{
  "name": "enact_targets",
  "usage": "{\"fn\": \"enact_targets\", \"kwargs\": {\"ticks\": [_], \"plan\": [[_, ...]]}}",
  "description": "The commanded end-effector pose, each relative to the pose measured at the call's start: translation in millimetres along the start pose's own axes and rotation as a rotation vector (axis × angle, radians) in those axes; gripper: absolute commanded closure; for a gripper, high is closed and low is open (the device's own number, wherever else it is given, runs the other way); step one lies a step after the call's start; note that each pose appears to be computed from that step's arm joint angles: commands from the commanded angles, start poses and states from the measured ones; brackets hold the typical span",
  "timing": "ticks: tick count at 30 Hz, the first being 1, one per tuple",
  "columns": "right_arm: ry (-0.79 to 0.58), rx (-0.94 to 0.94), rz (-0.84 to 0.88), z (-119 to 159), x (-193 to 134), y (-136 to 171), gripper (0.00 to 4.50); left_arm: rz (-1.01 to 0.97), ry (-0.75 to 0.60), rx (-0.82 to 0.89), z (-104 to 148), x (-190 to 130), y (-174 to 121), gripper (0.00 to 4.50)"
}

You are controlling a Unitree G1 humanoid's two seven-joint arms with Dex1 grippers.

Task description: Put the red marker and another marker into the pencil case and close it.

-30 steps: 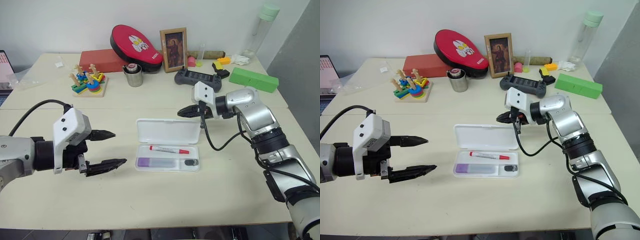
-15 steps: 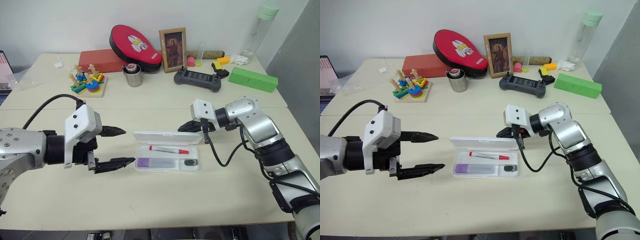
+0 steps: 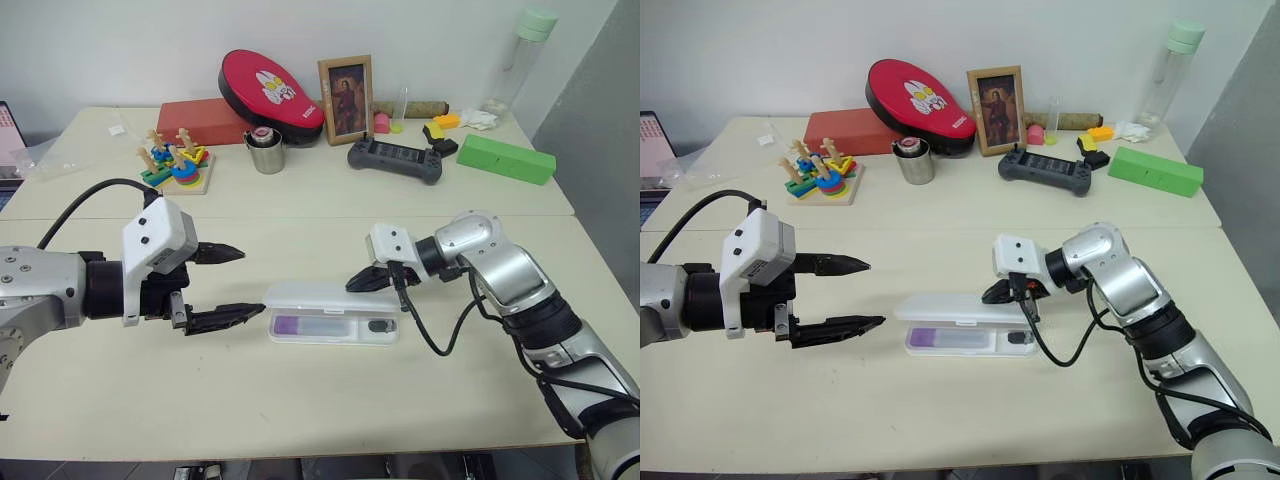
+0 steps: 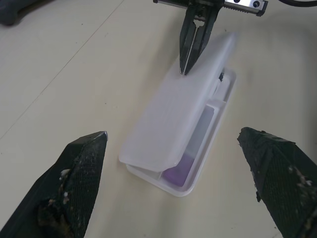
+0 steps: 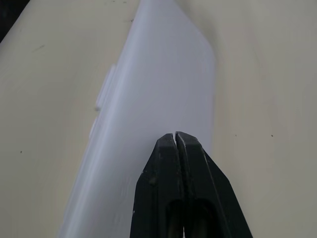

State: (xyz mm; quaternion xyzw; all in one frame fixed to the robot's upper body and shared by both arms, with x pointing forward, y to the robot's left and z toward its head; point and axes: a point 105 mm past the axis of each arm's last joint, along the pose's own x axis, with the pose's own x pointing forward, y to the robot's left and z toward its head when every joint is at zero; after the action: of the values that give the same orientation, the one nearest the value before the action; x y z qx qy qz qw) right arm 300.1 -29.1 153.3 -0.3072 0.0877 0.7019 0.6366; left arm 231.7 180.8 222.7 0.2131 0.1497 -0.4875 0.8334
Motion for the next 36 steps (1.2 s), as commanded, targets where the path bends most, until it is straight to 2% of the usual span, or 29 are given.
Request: {"fn": "enact_targets", "kwargs": {"ticks": [1,7,16,23,27,29,31,36], "plan": [[-0.007,0.012,0.047,0,17,13,4.47,0.014,-0.005,0.035,4,-3,1,0.0],[0.019,0.089,0.041,-16,30,15,4.47,0.014,-0.002,0.031,3,-2,1,0.0],[0.086,0.124,0.016,-42,30,13,4.47,0.015,-0.004,0.027,2,-2,-1,0.0],[-0.031,0.096,-0.039,-8,9,1,4.47,0.04,-0.039,-0.026,-4,0,0,0.0],[-0.043,0.069,-0.089,-2,0,-4,4.47,0.046,-0.097,-0.046,-4,1,-1,0.0],[-0.076,0.111,-0.231,1,-32,-18,4.47,0.208,-0.162,-0.127,-25,5,17,0.0],[-0.091,0.131,-0.29,3,-46,-23,4.47,0.284,-0.185,-0.161,-35,7,23,0.0],[-0.049,0.253,-0.443,-27,-76,-22,4.47,0.508,-0.209,-0.273,-67,13,38,0.0]]}}
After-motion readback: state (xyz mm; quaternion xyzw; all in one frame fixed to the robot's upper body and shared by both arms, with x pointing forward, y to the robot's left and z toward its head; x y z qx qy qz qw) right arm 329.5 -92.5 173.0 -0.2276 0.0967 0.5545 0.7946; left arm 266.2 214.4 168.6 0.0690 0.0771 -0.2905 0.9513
